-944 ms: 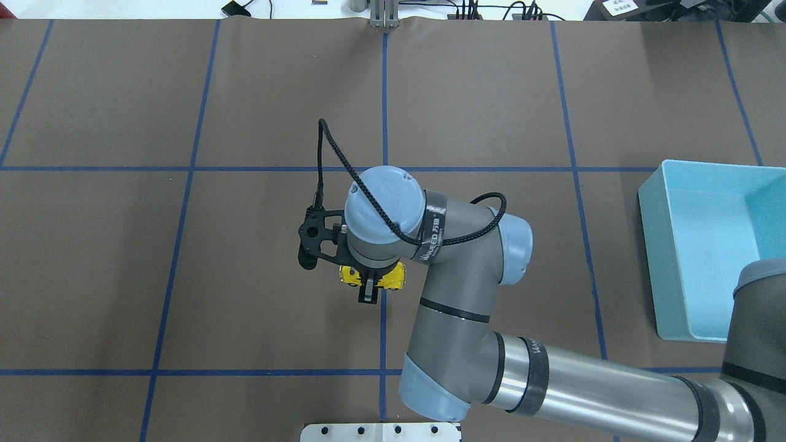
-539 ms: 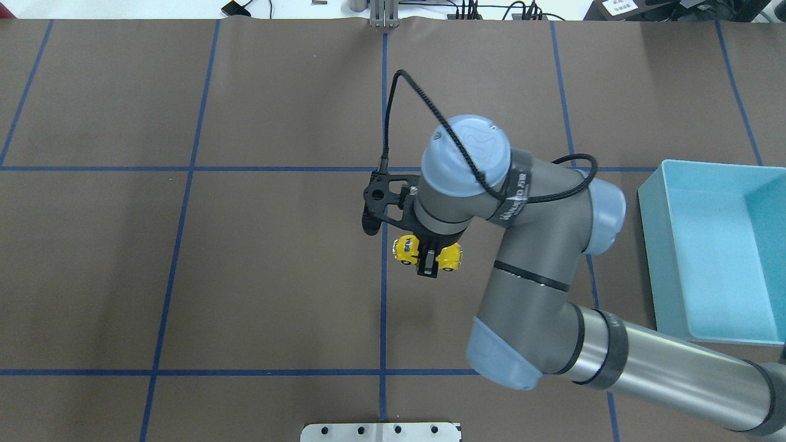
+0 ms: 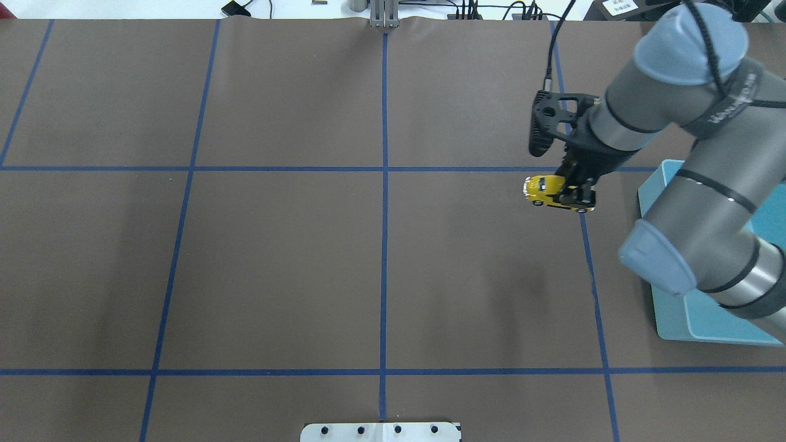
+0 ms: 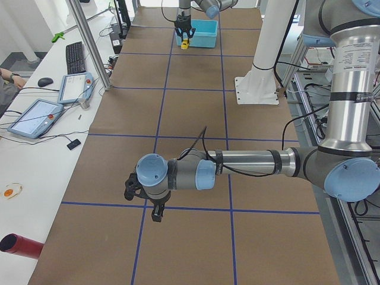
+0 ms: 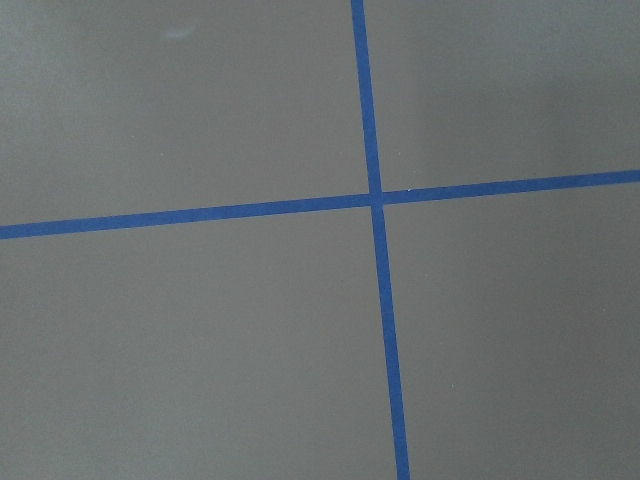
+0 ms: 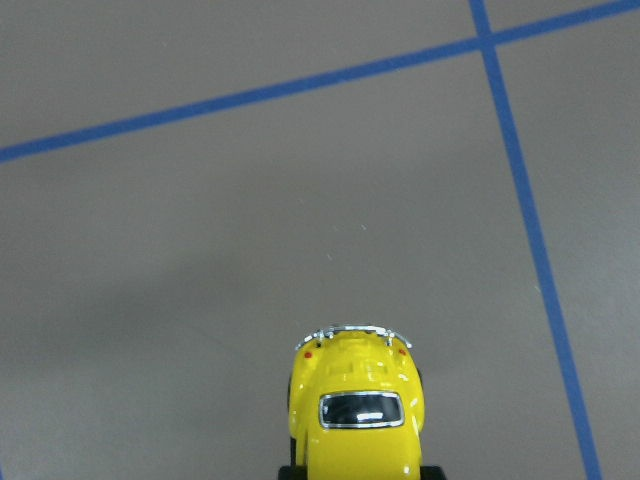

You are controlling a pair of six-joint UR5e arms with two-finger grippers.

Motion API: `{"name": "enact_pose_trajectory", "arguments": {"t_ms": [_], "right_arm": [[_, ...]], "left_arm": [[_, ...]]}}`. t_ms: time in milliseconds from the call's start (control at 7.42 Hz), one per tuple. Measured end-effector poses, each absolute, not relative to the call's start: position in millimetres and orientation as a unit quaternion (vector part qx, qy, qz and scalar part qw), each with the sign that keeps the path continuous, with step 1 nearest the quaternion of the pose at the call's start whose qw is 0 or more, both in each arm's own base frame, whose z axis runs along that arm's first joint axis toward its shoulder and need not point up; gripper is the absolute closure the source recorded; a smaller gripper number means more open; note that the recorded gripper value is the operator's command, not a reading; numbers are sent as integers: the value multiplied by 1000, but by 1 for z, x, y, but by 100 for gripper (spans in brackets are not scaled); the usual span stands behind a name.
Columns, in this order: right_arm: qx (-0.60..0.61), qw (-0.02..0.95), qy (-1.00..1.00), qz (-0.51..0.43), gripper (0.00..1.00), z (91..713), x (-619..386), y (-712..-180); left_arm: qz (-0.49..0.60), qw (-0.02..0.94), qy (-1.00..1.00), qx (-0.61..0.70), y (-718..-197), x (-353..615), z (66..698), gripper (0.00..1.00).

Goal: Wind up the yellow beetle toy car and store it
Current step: 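Carry the yellow car with the right gripper into the light-blue bin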

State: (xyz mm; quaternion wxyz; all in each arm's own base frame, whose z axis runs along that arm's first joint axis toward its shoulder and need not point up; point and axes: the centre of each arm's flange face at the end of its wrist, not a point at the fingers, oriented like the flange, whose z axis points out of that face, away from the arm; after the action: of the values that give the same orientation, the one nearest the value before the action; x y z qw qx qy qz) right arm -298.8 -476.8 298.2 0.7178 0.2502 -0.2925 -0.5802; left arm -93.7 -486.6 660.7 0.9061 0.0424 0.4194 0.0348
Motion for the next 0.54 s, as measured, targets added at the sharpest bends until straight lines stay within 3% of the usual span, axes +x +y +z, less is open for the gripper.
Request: {"name": "enact_pose_trajectory", "arguments": {"t_ms": [539], "right_arm": [[217, 698, -259, -631, 100, 423, -162, -424]], "left_arm": [[36, 905, 421, 43, -488, -91, 658, 0]]}}
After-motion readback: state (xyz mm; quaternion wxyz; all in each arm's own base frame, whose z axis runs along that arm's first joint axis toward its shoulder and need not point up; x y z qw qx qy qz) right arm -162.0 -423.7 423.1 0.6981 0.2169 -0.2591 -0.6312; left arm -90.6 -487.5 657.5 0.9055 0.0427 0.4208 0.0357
